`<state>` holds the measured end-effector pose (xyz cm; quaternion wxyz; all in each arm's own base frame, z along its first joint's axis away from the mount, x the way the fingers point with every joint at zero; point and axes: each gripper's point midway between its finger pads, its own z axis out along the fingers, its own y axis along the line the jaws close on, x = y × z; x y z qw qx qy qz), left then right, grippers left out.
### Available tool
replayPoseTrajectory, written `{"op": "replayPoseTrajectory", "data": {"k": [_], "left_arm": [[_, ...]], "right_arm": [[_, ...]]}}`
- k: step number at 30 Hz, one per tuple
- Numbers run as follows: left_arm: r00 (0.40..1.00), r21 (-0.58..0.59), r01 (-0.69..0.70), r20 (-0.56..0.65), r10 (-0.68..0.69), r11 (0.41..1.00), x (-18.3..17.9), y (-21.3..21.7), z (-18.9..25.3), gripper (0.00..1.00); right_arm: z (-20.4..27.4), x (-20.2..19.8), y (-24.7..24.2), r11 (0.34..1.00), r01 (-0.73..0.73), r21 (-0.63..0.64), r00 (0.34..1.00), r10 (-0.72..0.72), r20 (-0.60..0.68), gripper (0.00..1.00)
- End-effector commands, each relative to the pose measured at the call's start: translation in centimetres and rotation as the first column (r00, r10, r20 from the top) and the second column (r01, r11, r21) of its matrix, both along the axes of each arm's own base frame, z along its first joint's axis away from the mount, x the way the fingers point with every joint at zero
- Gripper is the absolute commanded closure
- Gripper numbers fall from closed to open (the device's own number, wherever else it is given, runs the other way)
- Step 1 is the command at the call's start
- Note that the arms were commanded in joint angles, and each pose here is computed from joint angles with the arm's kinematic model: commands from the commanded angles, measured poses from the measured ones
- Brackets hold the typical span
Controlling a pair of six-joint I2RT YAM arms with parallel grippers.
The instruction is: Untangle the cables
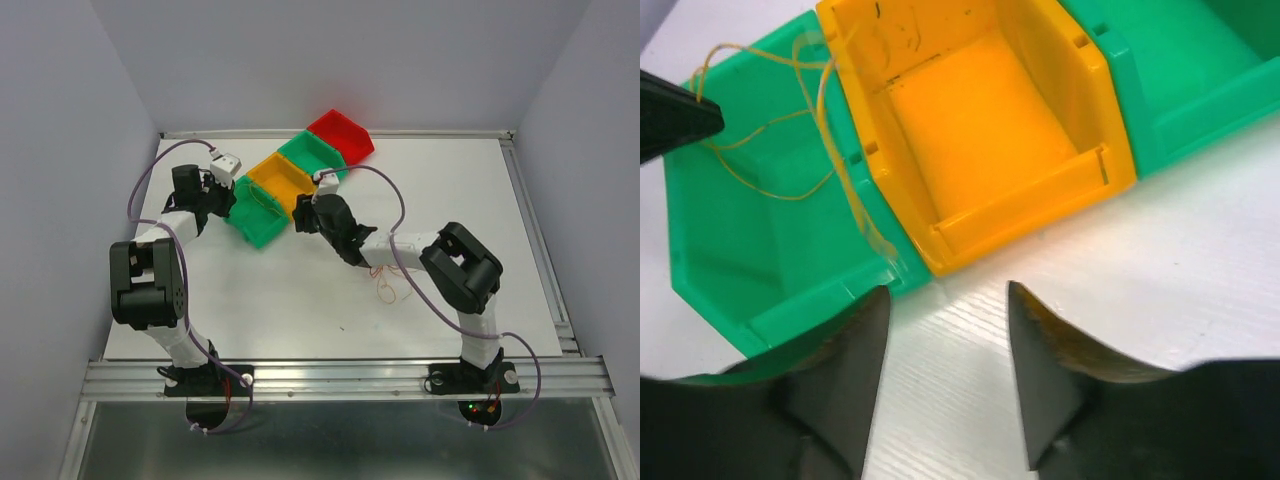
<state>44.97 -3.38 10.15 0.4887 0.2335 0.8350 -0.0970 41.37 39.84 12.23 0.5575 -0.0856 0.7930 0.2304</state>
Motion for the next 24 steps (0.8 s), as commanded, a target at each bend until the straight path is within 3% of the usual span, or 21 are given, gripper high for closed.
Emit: {"op": "replayPoseTrajectory", "data": {"k": [1,2,3,6,7,10,11,12,24], "left_arm": [[0.997,-0.003,0.001,0.08,-0.001,1.0,0.8,0.1,2.6,1.0],[0.997,-0.002,0.002,0.08,-0.001,1.0,0.8,0.2,2.6,1.0],[0.997,0.002,0.007,0.083,-0.008,1.0,0.7,0.2,2.6,1.0],[0.997,0.001,0.031,0.074,-0.031,1.0,0.6,-0.3,2.5,1.0],[0.998,0.003,0.033,0.058,-0.033,0.999,0.5,-0.4,2.1,1.0],[0.998,0.003,0.032,0.048,-0.032,0.999,0.6,-0.3,1.7,1.0],[0.998,0.002,0.033,0.048,-0.033,0.999,0.6,-0.4,1.7,1.0],[0.998,0.003,0.034,0.047,-0.034,0.999,0.6,-0.4,1.7,1.0],[0.998,0.007,0.045,0.045,-0.045,0.999,0.5,-0.6,1.6,1.0]], "right_arm": [[2.8,-0.1,-1.1,0.999,0.037,0.031,0.997,-0.039,0.062,0.54],[2.9,-0.3,-1.2,0.999,0.038,0.033,0.997,-0.039,0.06,0.74],[2.9,-0.3,-1.2,0.999,0.036,0.035,0.997,-0.038,0.06,0.82],[2.7,-0.5,-0.1,0.999,-0.019,0.035,0.998,0.017,0.056,0.99],[3.4,-0.3,0.6,0.998,-0.041,0.047,0.997,0.038,0.066,0.99],[2.9,-0.4,2.2,0.994,-0.098,0.048,0.994,0.095,0.052,0.65],[3.4,-0.1,2.5,0.993,-0.101,0.054,0.993,0.097,0.064,0.41],[3.3,0.1,2.6,0.994,-0.096,0.054,0.994,0.093,0.064,0.36],[4.2,1.2,4.5,0.988,-0.145,0.053,0.984,0.138,0.114,0.41]]}}
